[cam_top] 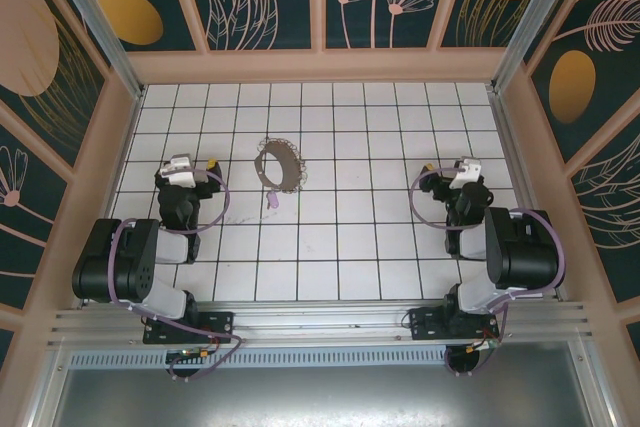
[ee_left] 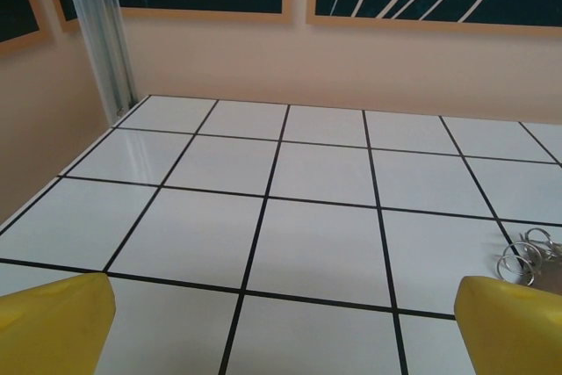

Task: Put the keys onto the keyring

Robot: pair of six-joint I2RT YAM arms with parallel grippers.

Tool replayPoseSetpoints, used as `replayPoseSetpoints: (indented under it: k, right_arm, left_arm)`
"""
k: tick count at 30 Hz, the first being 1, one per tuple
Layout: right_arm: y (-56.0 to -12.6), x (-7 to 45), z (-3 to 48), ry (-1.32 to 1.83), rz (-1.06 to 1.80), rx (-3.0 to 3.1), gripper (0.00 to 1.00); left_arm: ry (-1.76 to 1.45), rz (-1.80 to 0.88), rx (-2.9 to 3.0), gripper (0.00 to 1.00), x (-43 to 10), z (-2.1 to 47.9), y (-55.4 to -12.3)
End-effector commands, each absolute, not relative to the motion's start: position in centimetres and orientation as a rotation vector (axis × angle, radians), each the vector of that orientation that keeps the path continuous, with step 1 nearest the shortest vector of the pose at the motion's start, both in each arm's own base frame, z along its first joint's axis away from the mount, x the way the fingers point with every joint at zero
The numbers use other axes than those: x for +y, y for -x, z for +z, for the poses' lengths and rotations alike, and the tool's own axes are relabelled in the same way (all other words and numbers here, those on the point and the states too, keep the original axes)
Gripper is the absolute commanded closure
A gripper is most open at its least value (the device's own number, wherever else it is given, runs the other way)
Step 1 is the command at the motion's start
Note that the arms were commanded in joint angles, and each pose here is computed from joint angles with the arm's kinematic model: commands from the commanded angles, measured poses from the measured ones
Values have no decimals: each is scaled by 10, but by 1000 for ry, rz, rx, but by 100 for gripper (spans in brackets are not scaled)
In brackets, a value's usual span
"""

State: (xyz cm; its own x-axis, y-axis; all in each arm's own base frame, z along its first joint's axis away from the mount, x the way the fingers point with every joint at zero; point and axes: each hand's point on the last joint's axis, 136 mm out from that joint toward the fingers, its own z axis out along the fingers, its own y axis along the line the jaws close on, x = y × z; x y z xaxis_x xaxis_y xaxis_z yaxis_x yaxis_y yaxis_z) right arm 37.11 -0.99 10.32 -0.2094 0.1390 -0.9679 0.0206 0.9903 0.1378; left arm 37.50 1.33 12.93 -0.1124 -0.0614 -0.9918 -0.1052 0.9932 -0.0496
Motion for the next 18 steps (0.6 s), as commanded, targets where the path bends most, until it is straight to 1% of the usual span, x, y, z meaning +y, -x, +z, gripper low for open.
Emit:
replayPoseSetpoints:
  k: [1,18]
  right_arm:
    - [-377,-10,121,-113,53,1712,1]
    - [-378,-9,120,-100,85,1720,1]
  left_arm:
    - [149,45,1666,1,18,134,-378]
    - [148,47,1658,1,18,136,-377]
